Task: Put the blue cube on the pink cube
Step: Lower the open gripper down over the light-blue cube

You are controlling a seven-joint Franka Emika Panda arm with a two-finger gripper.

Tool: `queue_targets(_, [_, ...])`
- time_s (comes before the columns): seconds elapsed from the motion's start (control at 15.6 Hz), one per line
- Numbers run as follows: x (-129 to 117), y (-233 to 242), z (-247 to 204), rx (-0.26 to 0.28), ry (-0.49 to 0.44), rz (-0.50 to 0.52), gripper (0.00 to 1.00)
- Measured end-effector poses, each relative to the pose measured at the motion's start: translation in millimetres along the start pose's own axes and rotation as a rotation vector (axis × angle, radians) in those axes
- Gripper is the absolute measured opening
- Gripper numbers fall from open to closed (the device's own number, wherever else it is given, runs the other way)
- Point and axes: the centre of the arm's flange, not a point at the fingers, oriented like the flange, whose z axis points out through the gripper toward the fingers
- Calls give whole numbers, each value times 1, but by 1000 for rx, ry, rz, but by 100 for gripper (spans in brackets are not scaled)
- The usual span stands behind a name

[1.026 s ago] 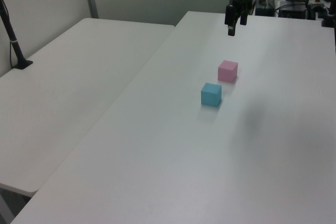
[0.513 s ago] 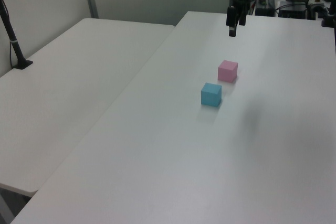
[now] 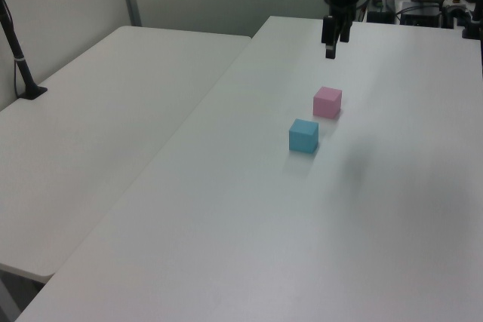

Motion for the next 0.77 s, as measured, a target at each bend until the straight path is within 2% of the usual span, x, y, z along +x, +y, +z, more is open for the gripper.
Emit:
queue_targets(0.45, [36,-52,127,1,-47,-70,100])
queue_targets(0.64, [42,-61,151,1,-42,-75,100])
queue_targets(0.77, [43,-67,164,-30,-40,-81,100])
